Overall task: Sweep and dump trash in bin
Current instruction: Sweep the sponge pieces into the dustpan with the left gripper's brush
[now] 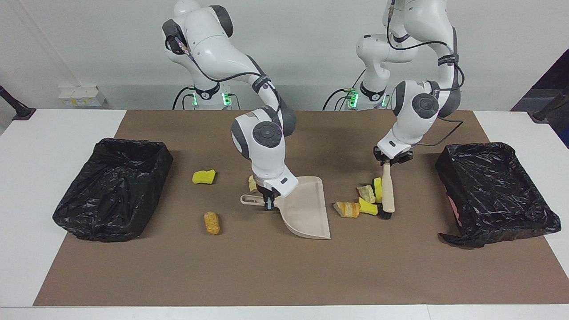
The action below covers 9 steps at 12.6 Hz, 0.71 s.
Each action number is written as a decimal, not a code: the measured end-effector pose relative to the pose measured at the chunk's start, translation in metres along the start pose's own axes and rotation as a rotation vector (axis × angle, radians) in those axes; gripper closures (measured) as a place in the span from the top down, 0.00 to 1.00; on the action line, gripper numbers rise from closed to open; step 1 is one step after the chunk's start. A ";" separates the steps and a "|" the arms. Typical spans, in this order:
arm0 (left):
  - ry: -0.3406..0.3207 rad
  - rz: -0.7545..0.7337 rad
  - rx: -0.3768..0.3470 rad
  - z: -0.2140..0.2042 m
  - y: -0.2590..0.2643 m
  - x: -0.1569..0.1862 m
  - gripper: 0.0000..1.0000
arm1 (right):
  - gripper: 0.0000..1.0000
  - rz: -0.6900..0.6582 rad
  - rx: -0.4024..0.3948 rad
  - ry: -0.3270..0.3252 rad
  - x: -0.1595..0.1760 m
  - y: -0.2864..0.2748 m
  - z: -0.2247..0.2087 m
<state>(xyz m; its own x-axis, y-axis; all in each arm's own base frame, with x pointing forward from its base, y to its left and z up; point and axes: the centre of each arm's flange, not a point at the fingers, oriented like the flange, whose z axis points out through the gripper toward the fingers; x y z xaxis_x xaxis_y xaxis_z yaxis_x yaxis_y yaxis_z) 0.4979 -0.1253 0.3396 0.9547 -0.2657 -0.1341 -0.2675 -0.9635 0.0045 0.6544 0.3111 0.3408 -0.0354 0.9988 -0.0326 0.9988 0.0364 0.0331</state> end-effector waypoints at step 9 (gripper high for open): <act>0.097 -0.051 -0.128 -0.011 0.119 0.002 0.27 | 0.31 0.000 0.000 0.000 0.000 0.000 0.000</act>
<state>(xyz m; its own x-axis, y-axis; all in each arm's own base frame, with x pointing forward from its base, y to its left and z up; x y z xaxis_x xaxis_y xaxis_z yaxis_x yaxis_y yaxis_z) 0.4696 -0.2407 0.3506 0.9764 -0.2122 -0.0412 -0.2055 -0.9704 0.1270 0.6545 0.3111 0.3409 -0.0353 0.9989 -0.0324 0.9988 0.0364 0.0331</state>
